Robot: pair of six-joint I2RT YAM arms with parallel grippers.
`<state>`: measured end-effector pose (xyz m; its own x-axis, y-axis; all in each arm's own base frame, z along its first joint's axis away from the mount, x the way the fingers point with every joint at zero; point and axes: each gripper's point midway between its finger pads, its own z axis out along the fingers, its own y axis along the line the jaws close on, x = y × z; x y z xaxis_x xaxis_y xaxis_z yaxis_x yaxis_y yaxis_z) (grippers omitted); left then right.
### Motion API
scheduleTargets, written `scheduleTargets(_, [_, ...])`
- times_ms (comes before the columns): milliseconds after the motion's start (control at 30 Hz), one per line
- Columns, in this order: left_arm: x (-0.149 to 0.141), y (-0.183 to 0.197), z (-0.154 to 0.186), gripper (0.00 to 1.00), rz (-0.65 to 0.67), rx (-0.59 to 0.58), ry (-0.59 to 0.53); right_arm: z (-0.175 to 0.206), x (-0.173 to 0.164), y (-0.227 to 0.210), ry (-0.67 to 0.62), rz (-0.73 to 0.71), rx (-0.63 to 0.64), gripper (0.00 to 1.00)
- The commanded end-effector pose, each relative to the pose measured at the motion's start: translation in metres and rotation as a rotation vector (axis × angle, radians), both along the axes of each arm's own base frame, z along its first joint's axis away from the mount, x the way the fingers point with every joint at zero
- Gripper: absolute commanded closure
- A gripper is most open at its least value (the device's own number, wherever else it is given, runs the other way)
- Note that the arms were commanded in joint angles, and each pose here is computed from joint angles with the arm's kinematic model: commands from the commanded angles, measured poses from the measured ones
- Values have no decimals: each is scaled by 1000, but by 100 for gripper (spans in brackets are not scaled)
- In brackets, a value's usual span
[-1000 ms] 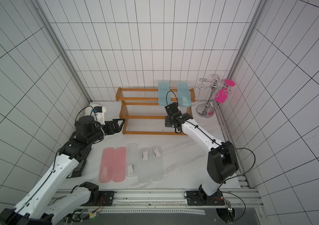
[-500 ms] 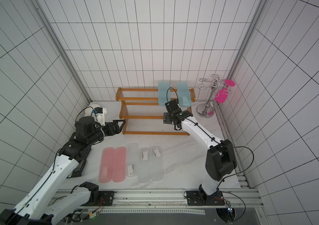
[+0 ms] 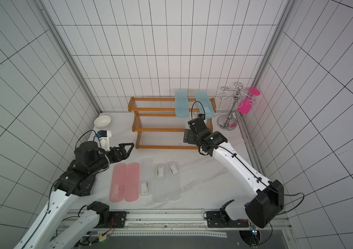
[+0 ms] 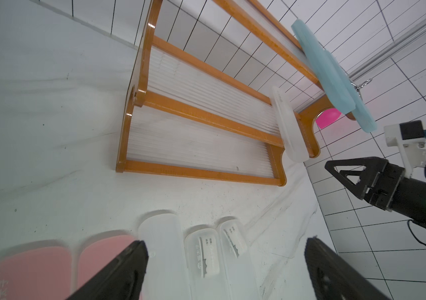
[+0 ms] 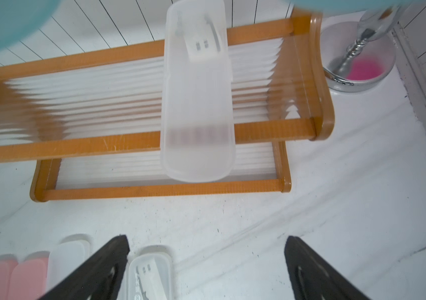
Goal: Place the pencil cases on the shelf according to color
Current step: Place the pencil case on the shelf.
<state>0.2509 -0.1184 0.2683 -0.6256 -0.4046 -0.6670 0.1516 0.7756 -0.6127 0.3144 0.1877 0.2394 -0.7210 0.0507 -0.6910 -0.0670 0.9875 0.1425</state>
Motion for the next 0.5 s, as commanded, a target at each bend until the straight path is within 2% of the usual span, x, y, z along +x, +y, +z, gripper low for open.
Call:
scheduleTargets(0, [-13,0,-25,1,15,-41,105,-15,-33,-16,46,-23,-27,2])
scheduleTargets(200, [-24,-7,-57,2,36,-29,212,-34,-80,-14,66,27,3,3])
scheduleTargets(467, [-29,-18,-86,2,35,-1,295,-91,-125,22,142,118,40,4])
